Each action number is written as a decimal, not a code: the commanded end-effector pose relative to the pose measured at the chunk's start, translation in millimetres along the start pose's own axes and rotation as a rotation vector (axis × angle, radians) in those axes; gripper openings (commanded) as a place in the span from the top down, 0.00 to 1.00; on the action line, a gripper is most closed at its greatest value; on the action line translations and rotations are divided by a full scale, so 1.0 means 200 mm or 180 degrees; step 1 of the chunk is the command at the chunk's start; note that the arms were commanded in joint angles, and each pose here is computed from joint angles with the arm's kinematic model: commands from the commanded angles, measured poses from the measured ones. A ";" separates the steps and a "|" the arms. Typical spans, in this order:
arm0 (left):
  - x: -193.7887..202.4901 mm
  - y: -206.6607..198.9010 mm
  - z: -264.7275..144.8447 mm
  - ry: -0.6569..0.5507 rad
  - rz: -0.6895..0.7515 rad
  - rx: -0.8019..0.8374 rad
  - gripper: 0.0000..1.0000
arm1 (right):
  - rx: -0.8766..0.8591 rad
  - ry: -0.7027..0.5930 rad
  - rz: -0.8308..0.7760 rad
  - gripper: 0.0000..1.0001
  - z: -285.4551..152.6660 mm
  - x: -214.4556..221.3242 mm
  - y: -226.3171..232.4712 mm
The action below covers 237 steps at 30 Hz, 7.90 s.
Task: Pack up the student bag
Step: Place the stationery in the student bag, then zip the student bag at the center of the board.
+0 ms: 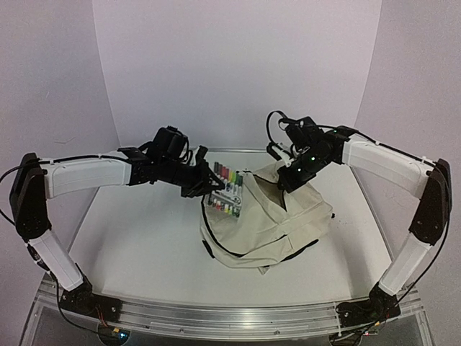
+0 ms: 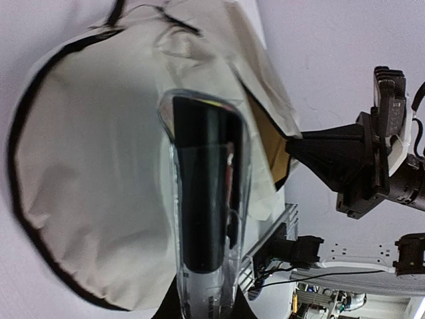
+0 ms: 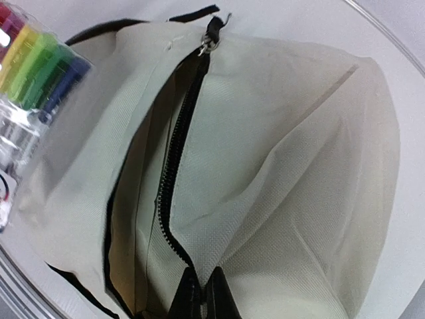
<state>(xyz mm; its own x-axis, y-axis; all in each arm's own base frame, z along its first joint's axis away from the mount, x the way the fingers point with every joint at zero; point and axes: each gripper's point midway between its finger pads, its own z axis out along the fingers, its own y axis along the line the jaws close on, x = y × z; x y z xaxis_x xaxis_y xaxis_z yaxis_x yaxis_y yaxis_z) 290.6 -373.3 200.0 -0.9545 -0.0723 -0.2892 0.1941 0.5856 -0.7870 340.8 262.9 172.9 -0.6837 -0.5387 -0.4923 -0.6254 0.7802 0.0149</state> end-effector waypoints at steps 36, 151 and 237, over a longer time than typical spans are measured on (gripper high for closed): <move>-0.33 -0.38 0.63 -0.0382 -0.0436 0.1186 1.00 | -0.1087 -0.0553 0.0510 1.00 -0.21 -0.24 0.25; -0.19 -0.29 0.25 -0.0043 0.0470 0.0068 0.95 | -0.1860 0.0417 0.0764 0.81 0.20 0.18 0.54; -0.38 0.17 0.70 0.0657 0.0514 -0.0643 0.45 | -0.1378 0.0377 0.0383 0.49 0.33 0.12 0.19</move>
<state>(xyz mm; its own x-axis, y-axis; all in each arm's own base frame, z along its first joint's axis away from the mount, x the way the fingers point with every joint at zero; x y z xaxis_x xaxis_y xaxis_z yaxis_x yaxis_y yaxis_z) 428.6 -458.2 144.2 -0.9428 0.0861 -0.3222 0.2927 0.6765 -0.6758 358.2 313.2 143.9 -0.7005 -0.4522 -0.5521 -0.6987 0.5921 0.4015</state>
